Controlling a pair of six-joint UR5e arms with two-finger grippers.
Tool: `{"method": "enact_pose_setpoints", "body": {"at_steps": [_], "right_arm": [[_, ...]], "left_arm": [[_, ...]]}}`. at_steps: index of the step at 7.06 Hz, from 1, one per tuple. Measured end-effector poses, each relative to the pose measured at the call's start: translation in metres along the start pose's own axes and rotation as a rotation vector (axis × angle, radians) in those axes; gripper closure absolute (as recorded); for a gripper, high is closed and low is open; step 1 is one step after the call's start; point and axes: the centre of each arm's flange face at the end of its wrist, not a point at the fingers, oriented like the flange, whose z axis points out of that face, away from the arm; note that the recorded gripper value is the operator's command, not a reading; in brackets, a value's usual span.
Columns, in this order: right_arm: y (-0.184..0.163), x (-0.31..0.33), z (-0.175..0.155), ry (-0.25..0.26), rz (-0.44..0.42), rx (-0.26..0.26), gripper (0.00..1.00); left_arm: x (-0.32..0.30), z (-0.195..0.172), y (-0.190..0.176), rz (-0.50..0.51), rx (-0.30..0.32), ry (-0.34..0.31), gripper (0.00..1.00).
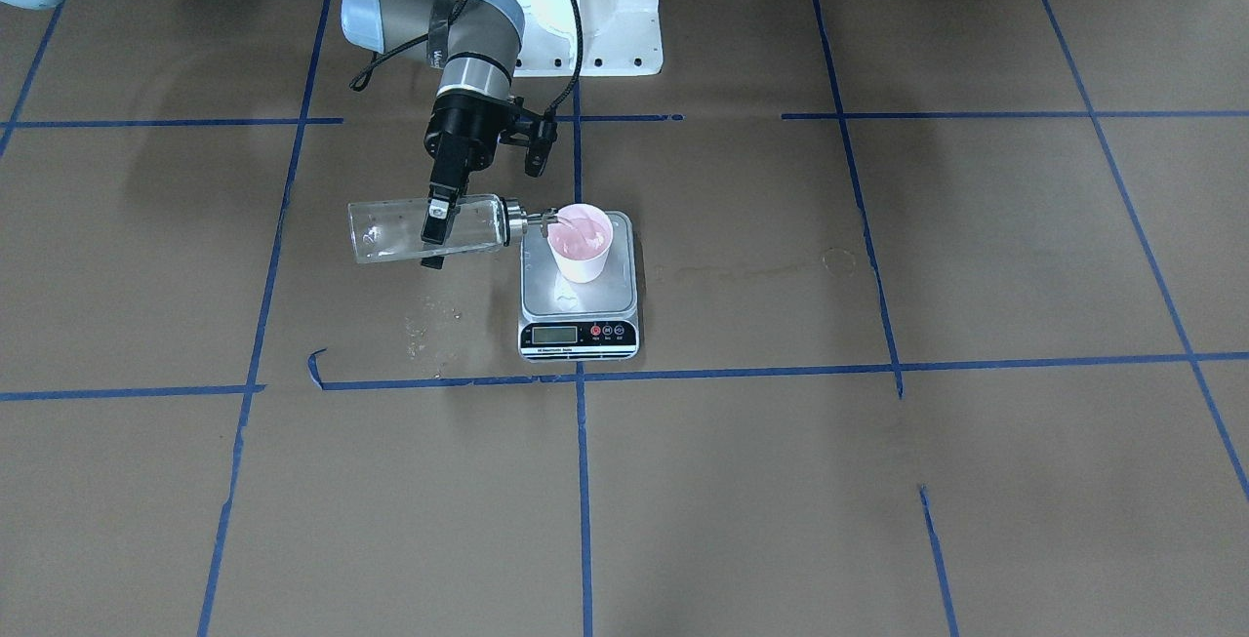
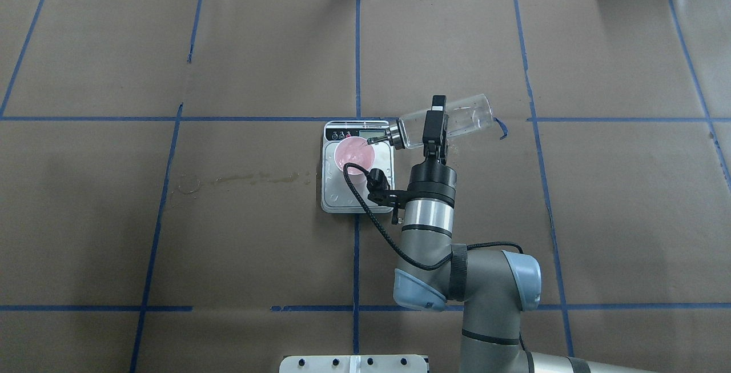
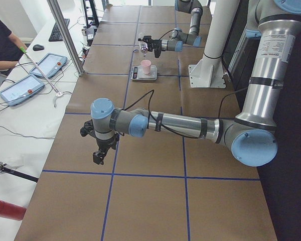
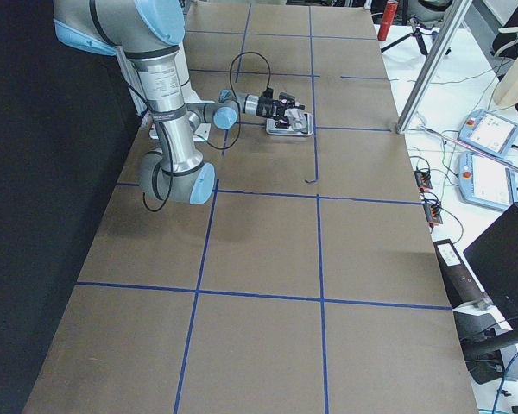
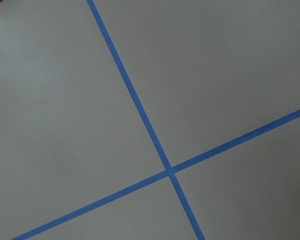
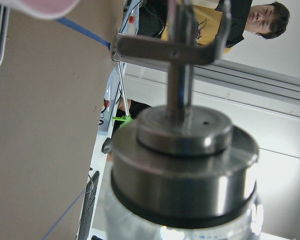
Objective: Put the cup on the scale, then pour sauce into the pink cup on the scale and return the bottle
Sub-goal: 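Tilt the dispenser spout over the pink cup to pour sauce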
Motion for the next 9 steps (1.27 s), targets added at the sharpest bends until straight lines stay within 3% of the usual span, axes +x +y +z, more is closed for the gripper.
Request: {"method": "enact_pose_setpoints", "body": {"at_steps": [5,7,9], "right_arm": [[-0.004,0.0136,-0.0068,0.09,-0.221,-0.01,1.0],[-0.0036,0.0139,-0.0079,0.093,-0.218,-0.008,1.0],[0.0034,0.0074,-0.0078,0.066,-0.136,0.009,1.0]], "left_arm": [[-0.0009,0.0013,0.0005,-0.003,-0.002,0.0,0.0],[-0.0008,0.001,-0.0001,-0.002,-0.001,0.0,0.0],[0.0004,-0.0009,-0.0014,0.0,0.003,0.0,0.0]]}}
